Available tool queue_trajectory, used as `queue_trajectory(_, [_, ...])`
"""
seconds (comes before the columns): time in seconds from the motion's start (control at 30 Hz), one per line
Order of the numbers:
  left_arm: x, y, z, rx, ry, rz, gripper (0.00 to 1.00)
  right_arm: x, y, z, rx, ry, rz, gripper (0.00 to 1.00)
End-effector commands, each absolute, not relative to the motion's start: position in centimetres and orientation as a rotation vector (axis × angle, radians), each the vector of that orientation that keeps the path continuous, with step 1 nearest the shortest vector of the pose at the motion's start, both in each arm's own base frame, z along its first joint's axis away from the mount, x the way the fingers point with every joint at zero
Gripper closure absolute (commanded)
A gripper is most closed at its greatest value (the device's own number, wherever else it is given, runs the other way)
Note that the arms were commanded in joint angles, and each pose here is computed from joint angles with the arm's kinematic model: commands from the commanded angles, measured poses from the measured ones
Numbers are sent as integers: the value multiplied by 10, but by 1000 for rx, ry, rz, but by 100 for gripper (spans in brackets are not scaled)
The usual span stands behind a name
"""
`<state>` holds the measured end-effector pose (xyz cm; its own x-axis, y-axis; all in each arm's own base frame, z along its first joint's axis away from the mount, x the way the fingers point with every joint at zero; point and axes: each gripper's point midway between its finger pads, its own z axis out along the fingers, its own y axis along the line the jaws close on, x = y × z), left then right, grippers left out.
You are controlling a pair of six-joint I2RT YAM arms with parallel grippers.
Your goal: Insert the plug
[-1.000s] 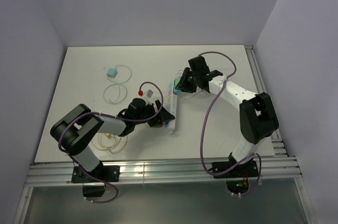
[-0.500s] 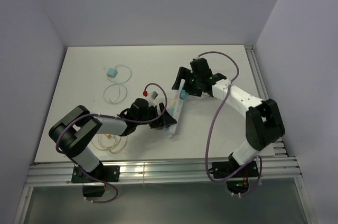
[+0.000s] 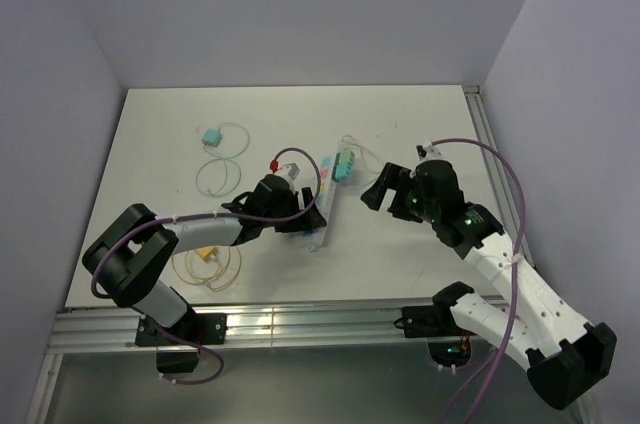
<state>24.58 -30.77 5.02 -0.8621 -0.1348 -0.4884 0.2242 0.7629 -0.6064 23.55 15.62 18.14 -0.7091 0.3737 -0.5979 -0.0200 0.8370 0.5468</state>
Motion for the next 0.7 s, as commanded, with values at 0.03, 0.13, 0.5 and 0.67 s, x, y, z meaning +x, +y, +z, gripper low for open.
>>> queue_trajectory(0.03, [254,-248,13,38,2555,-466,100,218,139,181,309,2247,655,0])
queue_trajectory(0.13, [265,-234,11,44,2548,-315,100,210,135,179,319,2236,663,0])
queue_trajectory(0.5, [293,-210,-4,76,2546,37,88,193,130,165,338,2218,705,0])
queue_trajectory(0.67, [294,-222,-2,111,2547,-26,54,191,130,162,337,2216,708,0])
